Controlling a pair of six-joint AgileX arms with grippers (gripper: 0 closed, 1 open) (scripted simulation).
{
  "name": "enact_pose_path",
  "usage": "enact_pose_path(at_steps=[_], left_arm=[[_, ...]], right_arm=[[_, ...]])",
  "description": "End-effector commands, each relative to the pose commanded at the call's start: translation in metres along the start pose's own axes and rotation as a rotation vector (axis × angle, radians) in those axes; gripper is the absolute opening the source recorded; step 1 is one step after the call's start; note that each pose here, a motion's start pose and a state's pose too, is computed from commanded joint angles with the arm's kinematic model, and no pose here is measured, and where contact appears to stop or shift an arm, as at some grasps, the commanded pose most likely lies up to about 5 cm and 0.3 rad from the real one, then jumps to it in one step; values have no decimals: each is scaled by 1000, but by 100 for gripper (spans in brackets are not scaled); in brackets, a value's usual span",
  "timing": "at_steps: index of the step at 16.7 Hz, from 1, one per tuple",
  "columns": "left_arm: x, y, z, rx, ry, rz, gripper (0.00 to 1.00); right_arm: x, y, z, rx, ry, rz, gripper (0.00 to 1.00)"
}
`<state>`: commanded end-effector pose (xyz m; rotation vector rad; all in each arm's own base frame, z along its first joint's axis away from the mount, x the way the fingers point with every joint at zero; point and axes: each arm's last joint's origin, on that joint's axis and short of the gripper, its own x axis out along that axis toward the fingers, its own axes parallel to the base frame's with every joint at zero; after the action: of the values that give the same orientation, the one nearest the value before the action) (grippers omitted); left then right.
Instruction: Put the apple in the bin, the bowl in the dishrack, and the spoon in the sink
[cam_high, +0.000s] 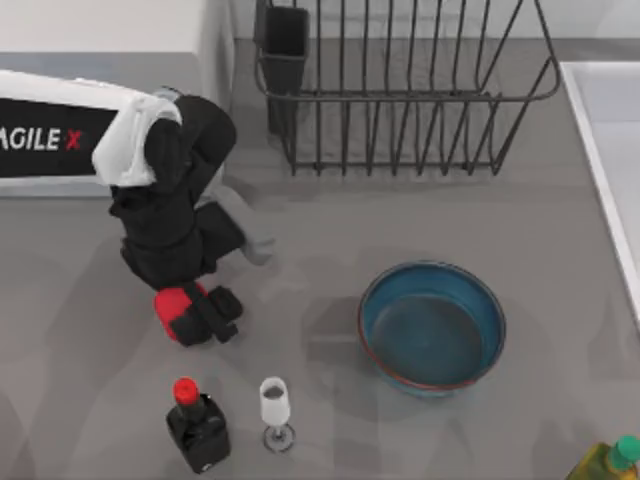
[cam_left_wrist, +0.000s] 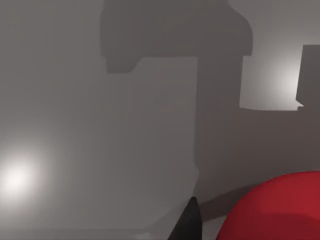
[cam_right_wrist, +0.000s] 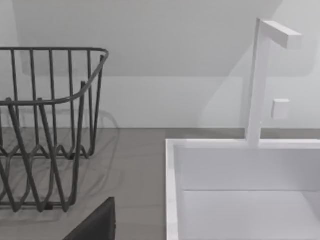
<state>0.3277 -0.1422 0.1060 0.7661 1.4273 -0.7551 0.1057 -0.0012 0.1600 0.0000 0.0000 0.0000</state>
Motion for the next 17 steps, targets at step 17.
enact_pose_path(at_steps=[17], left_arm=[[-106, 0, 0, -7, -13, -10, 0]], right_arm=[[0, 0, 0, 0, 0, 0, 100]])
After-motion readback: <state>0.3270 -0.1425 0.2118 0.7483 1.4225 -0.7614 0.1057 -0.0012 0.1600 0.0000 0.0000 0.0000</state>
